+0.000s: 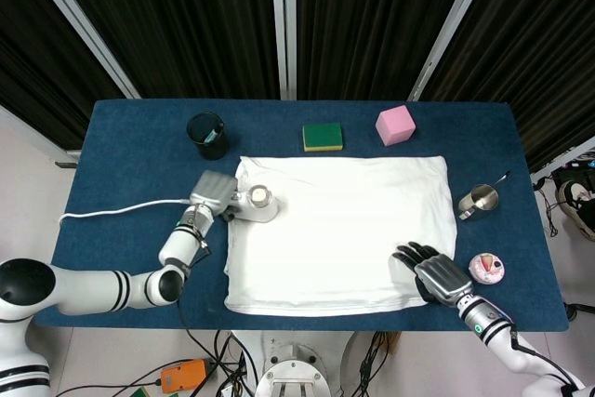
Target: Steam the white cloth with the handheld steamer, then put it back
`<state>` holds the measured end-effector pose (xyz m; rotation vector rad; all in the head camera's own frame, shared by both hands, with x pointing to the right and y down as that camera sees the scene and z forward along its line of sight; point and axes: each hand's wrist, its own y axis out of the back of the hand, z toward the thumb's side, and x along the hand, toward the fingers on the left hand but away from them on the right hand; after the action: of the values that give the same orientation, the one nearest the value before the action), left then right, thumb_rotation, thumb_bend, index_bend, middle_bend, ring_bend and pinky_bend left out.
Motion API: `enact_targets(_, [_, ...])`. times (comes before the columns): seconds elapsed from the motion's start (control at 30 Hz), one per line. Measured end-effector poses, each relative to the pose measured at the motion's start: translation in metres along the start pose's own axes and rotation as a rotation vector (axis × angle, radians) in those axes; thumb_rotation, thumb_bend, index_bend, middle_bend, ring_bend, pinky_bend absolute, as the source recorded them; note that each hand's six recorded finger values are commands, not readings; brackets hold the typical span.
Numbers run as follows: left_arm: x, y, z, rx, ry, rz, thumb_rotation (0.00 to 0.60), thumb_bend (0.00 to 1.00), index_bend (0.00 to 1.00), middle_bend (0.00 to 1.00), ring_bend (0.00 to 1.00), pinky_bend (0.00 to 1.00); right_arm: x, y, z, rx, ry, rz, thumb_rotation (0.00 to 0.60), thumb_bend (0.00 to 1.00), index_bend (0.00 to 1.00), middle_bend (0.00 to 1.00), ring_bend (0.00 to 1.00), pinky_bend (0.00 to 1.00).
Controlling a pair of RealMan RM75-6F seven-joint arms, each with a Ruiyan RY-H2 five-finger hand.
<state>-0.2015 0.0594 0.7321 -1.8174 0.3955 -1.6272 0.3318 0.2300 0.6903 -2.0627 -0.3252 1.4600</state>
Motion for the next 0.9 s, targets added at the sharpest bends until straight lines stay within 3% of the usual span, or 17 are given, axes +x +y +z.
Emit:
enact_targets(0.17, [-0.009, 0.01, -0.013, -0.046, 0.005, 0.025, 0.6, 0.59, 0.83, 0.91, 0.81, 0.65, -0.001, 0.001, 0.0, -0.001, 0.001, -0.002, 0.6, 0.97, 0.16, 0.14, 0.07, 0.19])
enact_targets(0.4, [-0.036, 0.016, 0.021, -0.027, -0.133, 0.065, 0.6, 0.59, 0.83, 0.91, 0.81, 0.65, -0.002, 0.001, 0.001, -0.003, 0.003, -0.001, 0.6, 0.97, 0.16, 0.14, 0.07, 0.19])
enact_targets(0.7, [-0.061, -0.007, 0.069, 0.108, -0.233, 0.062, 0.6, 0.58, 0.83, 0.91, 0.8, 0.65, -0.002, -0.001, 0.0, -0.004, -0.003, 0.01, 0.6, 0.97, 0.16, 0.14, 0.07, 0.19])
enact_targets(0.9, [-0.062, -0.021, 0.078, 0.163, -0.213, 0.051, 0.6, 0.58, 0.83, 0.91, 0.8, 0.65, -0.004, -0.002, 0.002, -0.004, 0.003, 0.009, 0.6, 0.97, 0.16, 0.14, 0.07, 0.19])
